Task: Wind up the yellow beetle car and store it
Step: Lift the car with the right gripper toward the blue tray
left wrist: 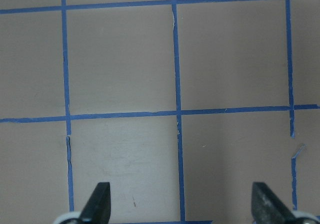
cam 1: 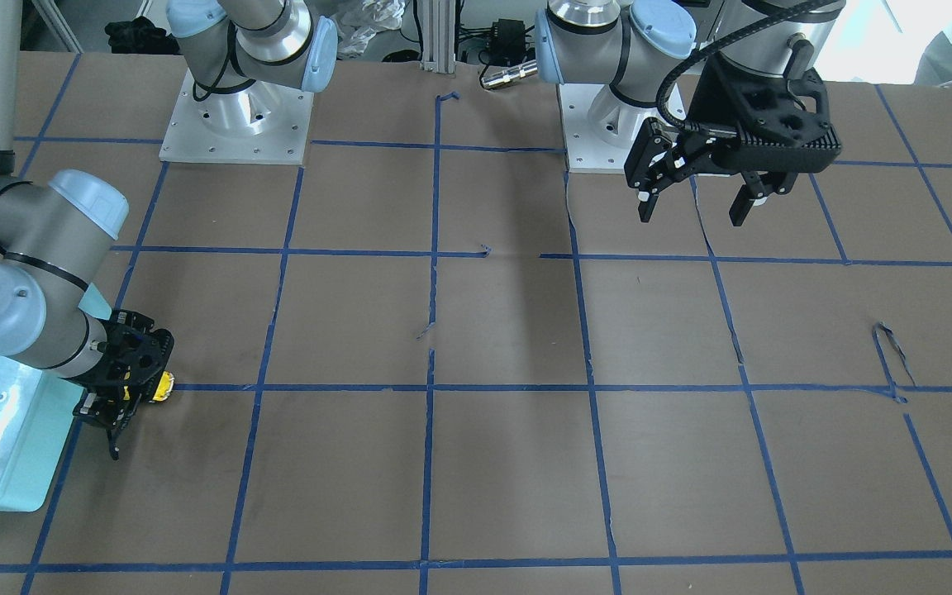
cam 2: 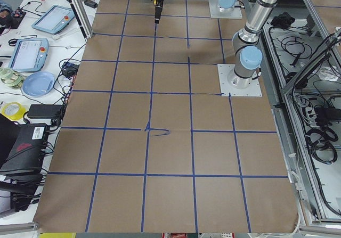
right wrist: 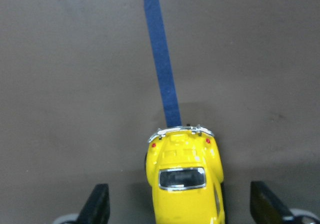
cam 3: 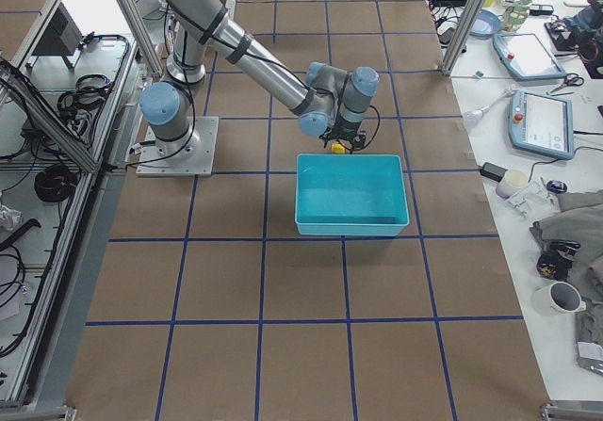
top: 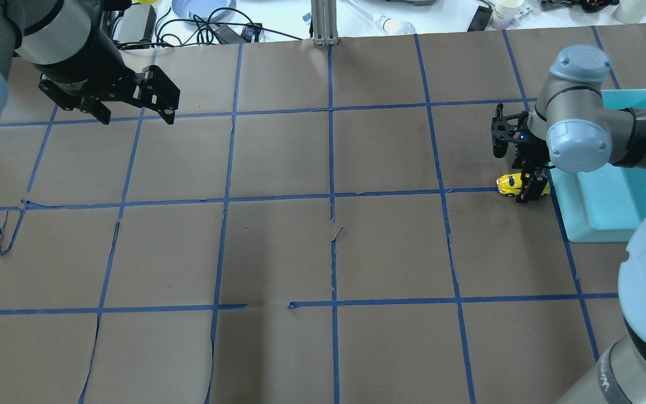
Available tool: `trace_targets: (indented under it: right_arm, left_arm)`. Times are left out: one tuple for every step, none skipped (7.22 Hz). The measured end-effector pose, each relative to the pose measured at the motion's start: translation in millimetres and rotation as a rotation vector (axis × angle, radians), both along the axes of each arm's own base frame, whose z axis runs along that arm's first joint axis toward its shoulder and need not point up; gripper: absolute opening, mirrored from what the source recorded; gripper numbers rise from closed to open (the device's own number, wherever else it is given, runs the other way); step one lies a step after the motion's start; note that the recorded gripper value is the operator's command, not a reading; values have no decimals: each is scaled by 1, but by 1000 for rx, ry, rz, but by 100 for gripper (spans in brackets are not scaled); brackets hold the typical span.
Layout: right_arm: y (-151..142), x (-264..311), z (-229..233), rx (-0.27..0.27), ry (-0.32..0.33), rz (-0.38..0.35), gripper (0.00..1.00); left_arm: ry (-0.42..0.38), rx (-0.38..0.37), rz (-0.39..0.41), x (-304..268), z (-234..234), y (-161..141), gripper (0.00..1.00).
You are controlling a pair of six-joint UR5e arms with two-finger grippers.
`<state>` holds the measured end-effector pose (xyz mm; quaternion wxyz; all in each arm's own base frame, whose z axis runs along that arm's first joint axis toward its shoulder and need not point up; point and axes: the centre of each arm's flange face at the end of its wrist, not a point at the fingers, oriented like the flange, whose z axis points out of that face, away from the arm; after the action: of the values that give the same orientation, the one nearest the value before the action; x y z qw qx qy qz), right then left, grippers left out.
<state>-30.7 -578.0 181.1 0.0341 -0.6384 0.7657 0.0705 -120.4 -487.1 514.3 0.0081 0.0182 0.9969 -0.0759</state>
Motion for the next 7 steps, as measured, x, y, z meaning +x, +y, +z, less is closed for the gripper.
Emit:
trace_targets:
  right_arm:
    - [1, -2, -2, 3, -3, -4, 0]
    - [2, -2, -2, 3, -5, -4, 0]
    - [1, -1, 0, 1, -9, -1, 0]
    - [1, 2, 3, -4, -14, 3, 0]
    - [-1, 8, 8, -14, -30, 5, 0]
    - [-6, 23, 20, -41, -52, 15, 0]
    - [-13, 47, 44, -76, -59, 44, 0]
  left_arm:
    - [0, 1, 0, 0, -1, 0, 100]
    - [1, 2, 0, 0, -1, 0, 100]
    - [1, 2, 0, 0, -1, 0, 100]
    - [2, 3, 1, 0, -1, -1, 100]
    - [2, 3, 2, 1, -1, -1, 100]
    - [1, 2, 2, 1, -1, -1, 100]
    - [1, 1, 1, 2, -1, -1, 100]
